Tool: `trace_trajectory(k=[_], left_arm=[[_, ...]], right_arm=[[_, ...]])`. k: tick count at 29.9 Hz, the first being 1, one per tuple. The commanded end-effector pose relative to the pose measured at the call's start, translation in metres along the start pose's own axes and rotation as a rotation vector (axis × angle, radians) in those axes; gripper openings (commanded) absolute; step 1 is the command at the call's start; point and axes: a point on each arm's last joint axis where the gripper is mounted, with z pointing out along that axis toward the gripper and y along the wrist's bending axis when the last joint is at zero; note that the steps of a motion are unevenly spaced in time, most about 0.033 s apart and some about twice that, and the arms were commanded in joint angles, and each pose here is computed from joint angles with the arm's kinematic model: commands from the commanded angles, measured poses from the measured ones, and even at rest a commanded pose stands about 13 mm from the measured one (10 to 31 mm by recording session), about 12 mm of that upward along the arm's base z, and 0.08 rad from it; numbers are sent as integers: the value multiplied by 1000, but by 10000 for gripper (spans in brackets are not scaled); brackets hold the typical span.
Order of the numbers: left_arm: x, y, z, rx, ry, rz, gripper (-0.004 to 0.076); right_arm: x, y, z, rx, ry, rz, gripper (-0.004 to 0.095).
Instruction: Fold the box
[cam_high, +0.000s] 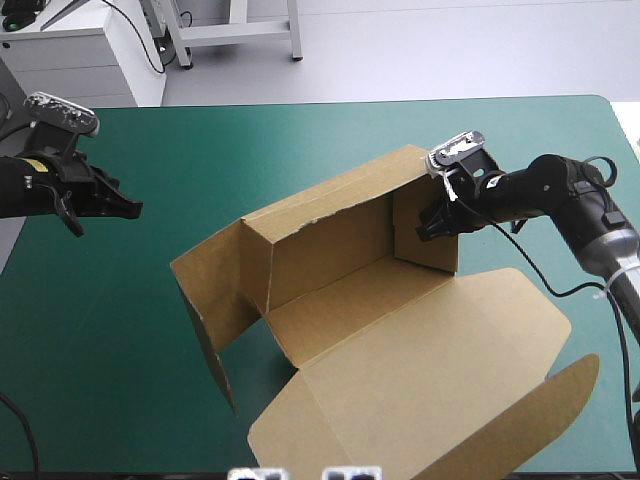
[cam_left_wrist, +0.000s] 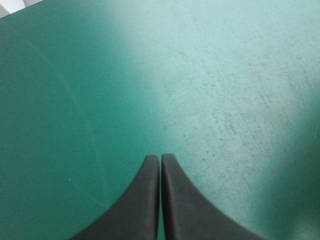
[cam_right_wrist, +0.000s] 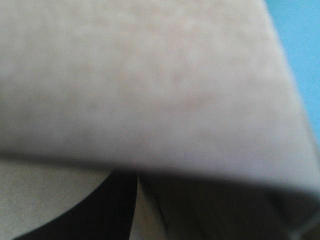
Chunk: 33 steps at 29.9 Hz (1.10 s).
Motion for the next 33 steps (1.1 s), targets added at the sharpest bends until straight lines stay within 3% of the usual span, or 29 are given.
trace_trajectory(k=[1,7,17,26,33], left_arm=[[-5,5,-17,-33,-87,-66,-9],[-3,10,-17,-88,-62,-98,-9],[-5,7,-17,-56,-84,-112,-9],[-5,7,-17,-53,-83,-113,-9],[-5,7,-17,-53,-83,-113,-9]], right_arm=[[-11,9,-29,-16,-36,71,-19],[2,0,-31,98,111,132,-18],[6,-6,-20,118,169,234,-18],[10,-33,40,134,312,320,-18],[-14,-45,52,139,263,334,18]])
